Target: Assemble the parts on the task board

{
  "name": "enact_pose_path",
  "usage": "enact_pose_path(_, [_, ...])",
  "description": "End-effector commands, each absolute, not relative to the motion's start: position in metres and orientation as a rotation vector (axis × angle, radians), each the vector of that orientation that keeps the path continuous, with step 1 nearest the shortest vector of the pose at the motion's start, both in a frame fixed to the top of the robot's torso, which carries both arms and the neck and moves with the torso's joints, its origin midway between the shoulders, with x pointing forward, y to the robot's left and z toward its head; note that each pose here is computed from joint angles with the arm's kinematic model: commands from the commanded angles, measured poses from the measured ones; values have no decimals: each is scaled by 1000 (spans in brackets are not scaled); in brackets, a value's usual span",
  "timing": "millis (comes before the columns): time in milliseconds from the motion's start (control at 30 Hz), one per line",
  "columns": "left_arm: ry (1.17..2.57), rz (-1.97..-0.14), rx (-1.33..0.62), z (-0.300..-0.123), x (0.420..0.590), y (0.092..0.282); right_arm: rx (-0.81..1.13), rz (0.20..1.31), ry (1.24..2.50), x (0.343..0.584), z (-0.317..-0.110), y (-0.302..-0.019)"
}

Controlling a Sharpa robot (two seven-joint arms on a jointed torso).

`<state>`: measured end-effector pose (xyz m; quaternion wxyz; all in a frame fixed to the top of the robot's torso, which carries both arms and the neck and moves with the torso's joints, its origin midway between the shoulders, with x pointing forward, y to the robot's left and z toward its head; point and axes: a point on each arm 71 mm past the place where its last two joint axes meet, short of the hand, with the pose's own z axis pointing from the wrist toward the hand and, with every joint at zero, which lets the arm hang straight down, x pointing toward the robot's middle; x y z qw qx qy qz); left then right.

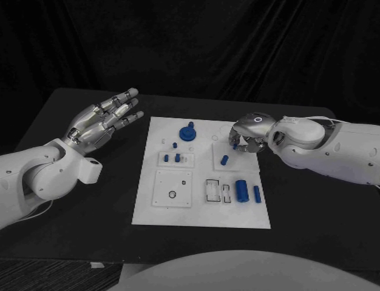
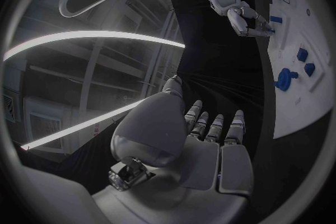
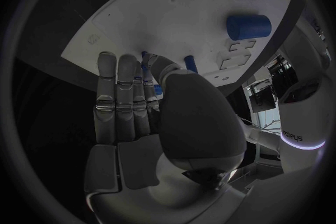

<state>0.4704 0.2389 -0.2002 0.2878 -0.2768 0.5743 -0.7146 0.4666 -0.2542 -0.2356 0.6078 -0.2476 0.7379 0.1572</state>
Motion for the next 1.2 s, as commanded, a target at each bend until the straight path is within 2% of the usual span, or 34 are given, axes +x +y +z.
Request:
enact_pose_path(33, [1541,-1925,-746,-201,470,237,-548,387,1639,467,-225,-253])
enact_pose_path(400, [1565,-1925,-749,-203,471,233,-527,386,1587,464,-186,-252])
enact_pose_path(633, [1580,-1920,-753,-204,472,232,-534,424,1554,457,-165,-238])
enact_pose_path(900, [1590,-1923,-755,-205,472,231,-608,493,1587,447,-164,-202])
enact_pose_path(1200, [1597,-1927,-756,-205,471,230,-719,581,1645,437,-179,-152])
